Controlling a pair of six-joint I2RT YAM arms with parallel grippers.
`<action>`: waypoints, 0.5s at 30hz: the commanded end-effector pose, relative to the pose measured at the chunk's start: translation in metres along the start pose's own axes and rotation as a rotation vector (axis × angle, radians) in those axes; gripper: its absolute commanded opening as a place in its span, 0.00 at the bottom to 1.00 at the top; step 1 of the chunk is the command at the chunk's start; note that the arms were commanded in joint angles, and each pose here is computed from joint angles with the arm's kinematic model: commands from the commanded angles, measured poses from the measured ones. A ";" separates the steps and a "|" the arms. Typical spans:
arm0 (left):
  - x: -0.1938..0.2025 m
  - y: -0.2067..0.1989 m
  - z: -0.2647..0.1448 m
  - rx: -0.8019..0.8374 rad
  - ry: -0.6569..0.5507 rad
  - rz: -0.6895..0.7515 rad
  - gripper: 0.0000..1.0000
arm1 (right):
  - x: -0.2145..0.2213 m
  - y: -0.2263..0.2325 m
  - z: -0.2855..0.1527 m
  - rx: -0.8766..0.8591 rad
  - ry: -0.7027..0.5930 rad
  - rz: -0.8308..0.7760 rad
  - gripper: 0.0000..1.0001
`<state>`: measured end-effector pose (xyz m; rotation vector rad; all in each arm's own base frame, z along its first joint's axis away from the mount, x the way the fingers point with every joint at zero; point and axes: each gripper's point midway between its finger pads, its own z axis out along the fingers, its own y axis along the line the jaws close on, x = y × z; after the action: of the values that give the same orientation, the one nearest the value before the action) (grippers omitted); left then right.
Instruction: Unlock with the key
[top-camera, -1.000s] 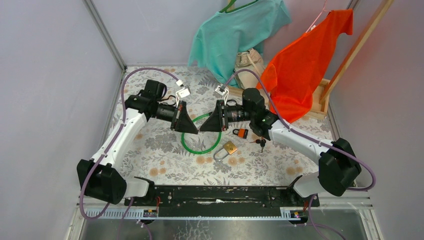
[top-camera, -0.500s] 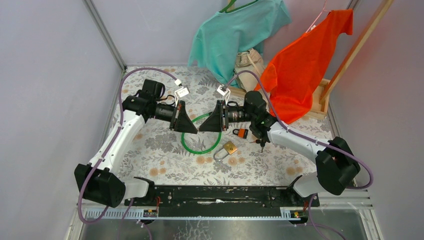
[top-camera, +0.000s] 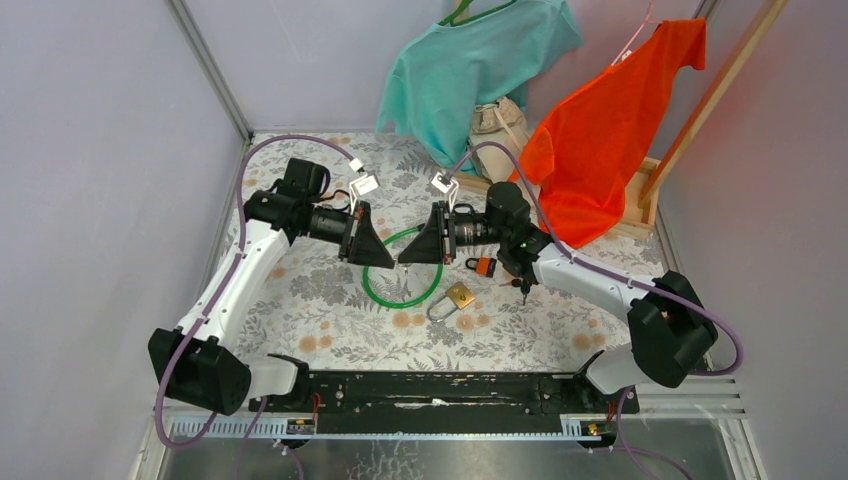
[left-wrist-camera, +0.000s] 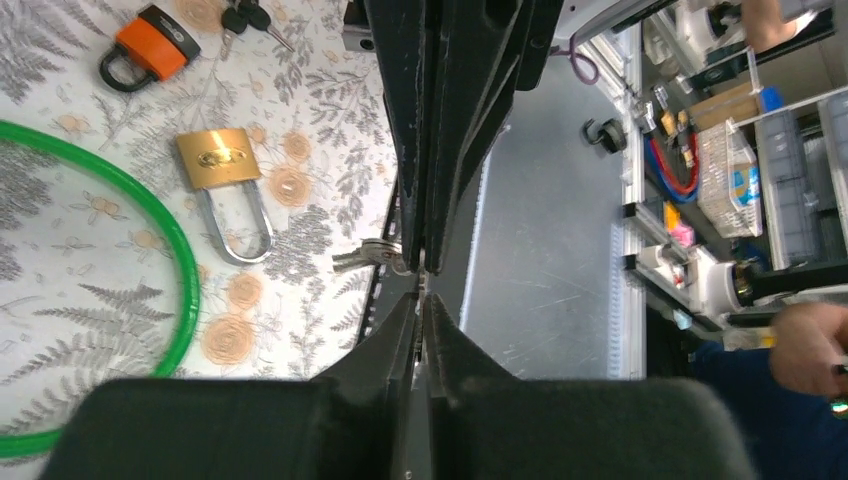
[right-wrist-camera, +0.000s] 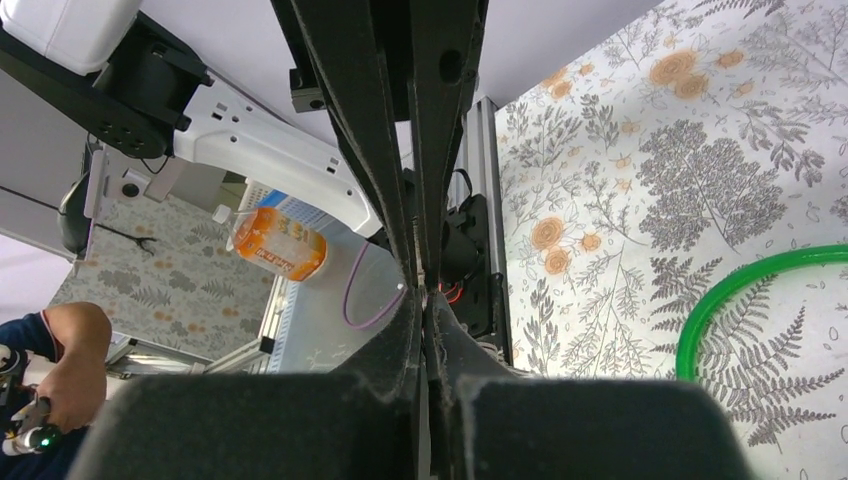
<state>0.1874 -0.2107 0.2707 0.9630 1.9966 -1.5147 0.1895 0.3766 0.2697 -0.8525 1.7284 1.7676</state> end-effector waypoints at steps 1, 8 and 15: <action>-0.013 0.007 -0.003 -0.049 -0.012 0.101 0.26 | 0.006 0.031 0.000 -0.087 0.062 -0.050 0.00; 0.003 0.015 -0.014 -0.138 0.094 0.179 0.97 | 0.015 0.026 -0.019 0.052 0.143 -0.173 0.00; 0.016 0.013 -0.023 -0.178 0.139 0.254 0.97 | 0.025 0.020 -0.050 0.204 0.171 -0.386 0.00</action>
<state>0.1970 -0.1927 0.2614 1.1536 1.9837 -1.2220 0.1602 0.3409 0.2594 -1.0729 1.7643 1.4777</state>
